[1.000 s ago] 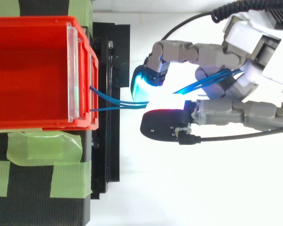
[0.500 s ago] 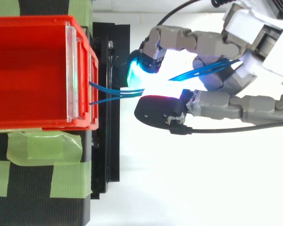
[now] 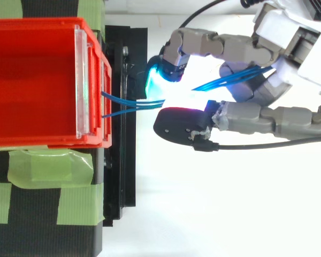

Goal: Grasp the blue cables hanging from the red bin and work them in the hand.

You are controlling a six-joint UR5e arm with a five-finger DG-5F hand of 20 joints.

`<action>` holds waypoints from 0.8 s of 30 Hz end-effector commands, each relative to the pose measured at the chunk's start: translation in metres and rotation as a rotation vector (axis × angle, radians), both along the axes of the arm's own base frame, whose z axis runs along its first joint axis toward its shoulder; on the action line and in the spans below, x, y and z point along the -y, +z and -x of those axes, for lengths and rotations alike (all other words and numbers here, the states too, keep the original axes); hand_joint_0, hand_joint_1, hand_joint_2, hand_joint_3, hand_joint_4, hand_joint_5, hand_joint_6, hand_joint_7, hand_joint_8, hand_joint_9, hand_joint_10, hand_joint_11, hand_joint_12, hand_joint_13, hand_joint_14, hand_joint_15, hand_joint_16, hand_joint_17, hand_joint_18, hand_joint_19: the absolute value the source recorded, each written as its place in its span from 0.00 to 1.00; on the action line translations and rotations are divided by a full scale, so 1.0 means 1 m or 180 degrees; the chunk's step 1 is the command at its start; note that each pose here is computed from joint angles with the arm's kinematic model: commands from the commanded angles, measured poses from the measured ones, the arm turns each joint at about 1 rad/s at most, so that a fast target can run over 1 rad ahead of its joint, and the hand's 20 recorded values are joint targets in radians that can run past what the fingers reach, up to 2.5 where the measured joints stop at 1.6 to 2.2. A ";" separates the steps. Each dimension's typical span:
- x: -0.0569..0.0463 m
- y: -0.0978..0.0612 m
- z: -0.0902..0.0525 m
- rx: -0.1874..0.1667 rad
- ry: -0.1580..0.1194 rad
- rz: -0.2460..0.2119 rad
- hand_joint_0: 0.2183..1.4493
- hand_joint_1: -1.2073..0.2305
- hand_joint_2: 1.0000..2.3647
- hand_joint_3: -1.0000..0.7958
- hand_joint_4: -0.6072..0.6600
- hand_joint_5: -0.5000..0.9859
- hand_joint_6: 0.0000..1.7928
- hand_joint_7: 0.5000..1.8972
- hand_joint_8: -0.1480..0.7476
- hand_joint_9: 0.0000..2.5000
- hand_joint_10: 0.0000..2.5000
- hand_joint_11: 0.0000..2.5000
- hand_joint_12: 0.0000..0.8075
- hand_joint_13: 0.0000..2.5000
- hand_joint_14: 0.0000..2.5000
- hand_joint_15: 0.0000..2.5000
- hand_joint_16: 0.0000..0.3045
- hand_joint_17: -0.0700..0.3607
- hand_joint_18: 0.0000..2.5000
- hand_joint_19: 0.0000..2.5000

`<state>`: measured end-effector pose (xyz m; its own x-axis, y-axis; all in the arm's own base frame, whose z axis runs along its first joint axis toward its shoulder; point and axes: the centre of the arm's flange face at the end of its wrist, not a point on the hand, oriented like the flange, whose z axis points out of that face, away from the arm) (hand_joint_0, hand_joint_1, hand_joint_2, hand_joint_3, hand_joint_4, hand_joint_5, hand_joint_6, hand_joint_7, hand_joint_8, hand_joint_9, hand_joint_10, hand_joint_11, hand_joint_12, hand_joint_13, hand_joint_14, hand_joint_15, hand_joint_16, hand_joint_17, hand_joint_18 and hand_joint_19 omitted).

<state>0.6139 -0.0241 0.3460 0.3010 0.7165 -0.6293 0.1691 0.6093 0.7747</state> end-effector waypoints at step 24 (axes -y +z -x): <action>0.000 -0.001 0.001 -0.0033 0.0003 -0.0003 0.58 0.39 0.01 0.23 0.68 0.56 0.00 0.53 0.76 0.71 1.00 1.00 0.88 0.81 1.00 0.79 0.78 0.58 1.00 0.26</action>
